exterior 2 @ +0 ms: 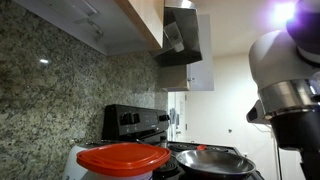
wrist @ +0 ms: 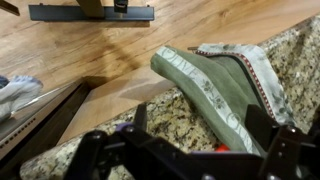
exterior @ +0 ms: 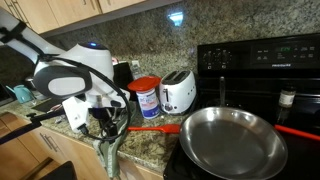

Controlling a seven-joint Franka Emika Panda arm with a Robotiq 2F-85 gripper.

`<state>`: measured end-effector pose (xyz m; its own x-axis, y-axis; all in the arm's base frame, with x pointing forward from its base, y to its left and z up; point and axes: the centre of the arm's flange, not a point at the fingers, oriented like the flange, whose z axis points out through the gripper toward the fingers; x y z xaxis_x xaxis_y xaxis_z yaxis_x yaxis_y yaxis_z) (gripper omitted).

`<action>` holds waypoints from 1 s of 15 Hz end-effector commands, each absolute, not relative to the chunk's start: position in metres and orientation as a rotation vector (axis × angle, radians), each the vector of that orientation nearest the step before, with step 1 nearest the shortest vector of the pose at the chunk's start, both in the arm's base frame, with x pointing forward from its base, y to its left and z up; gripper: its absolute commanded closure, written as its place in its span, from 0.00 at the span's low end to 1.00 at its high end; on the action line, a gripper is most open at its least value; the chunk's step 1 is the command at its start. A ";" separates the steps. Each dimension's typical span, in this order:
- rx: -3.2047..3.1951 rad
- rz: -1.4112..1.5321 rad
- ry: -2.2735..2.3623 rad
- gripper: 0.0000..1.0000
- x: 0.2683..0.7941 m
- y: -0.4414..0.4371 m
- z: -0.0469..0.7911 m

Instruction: Put the green towel on the orange lid

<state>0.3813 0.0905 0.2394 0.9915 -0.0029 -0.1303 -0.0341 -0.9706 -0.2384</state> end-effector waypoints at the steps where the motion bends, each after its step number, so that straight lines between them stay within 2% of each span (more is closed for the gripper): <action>1: -2.960 0.269 -0.244 0.00 0.381 0.097 0.216; 7: -3.056 0.301 -0.741 0.00 0.371 0.124 0.179; 15: -2.845 0.020 -1.072 0.00 0.351 0.188 0.160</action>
<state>0.3552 0.1735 0.1654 0.7875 0.6145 -0.0470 0.6112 -0.7886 -0.0675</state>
